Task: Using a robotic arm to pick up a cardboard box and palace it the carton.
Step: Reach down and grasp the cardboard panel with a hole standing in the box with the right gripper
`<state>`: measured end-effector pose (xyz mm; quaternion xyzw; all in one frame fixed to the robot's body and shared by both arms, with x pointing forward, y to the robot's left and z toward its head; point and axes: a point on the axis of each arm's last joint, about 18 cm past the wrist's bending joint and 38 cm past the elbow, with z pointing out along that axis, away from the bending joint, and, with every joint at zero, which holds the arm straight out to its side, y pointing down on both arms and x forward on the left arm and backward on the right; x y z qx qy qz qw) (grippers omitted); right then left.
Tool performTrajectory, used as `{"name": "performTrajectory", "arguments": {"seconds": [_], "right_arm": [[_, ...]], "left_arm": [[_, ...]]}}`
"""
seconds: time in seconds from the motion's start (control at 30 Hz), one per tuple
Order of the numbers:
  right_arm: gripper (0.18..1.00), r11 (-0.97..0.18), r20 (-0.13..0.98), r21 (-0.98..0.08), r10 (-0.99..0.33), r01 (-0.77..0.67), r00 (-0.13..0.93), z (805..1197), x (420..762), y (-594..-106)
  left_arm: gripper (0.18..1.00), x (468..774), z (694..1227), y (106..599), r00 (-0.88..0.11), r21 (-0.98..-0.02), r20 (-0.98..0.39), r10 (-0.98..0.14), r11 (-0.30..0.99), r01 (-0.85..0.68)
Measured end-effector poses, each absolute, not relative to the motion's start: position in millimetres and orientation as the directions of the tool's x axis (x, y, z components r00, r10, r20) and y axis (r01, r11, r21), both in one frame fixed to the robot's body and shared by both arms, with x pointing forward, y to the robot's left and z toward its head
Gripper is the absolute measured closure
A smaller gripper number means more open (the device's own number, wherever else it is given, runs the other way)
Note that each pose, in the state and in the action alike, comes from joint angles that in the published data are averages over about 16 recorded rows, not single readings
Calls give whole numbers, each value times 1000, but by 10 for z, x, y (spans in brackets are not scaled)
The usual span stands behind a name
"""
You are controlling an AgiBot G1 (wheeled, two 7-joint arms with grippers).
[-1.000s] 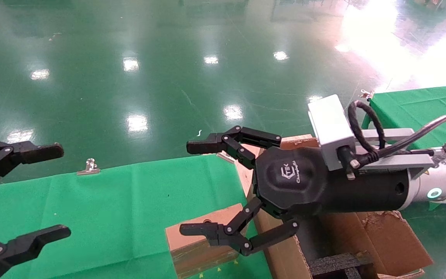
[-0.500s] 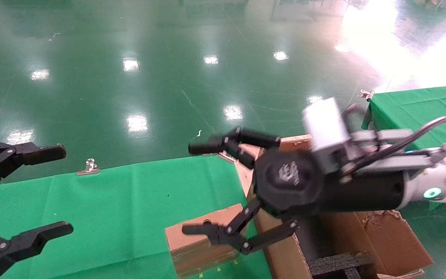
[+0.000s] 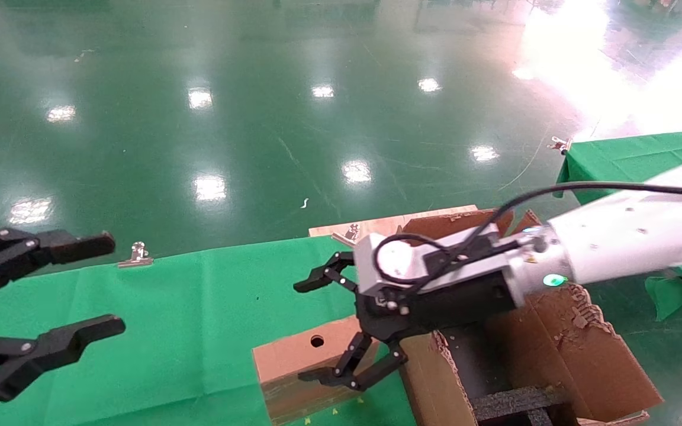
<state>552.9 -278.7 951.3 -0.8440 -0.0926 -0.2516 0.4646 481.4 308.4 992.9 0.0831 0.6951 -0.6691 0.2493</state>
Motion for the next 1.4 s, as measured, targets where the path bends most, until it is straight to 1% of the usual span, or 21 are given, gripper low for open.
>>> {"name": "performTrajectory", "arguments": {"seconds": [0.17, 0.23, 0.37, 0.53, 0.77, 0.93, 1.07, 1.23, 1.4], "right_arm": [[178, -622, 509, -686, -38, 379, 860, 9456, 5708, -2684], [178, -645, 507, -666, -22, 375, 861, 9437, 5773, -2640], [178, -692, 507, -618, 11, 373, 862, 9408, 5890, -2556], [178, -746, 510, -549, 59, 377, 858, 9382, 6011, -2466], [178, -810, 520, -427, 144, 402, 842, 9349, 6129, -2383], [178, -834, 525, -352, 200, 424, 828, 9326, 6176, -2352], [178, -845, 525, -309, 232, 437, 819, 9309, 6199, -2340], [180, -850, 525, -283, 251, 445, 813, 9299, 6211, -2333], [188, -851, 525, -276, 255, 446, 812, 9297, 6214, -2331]], "left_arm": [[561, 4814, 9929, 3084, -862, -889, -458, -218, 91, 449], [599, 4814, 9929, 3084, -862, -889, -458, -218, 91, 449], [706, 4814, 9929, 3084, -862, -889, -458, -218, 91, 449], [815, 4814, 9929, 3084, -862, -889, -458, -218, 91, 449], [917, 4814, 9929, 3084, -862, -889, -458, -218, 91, 449], [961, 4814, 9929, 3084, -862, -889, -458, -218, 91, 449], [977, 4814, 9929, 3084, -862, -889, -458, -218, 91, 449], [989, 4814, 9929, 3085, -862, -889, -458, -219, 91, 449], [978, 4814, 9929, 3085, -862, -889, -458, -219, 91, 449]]}}
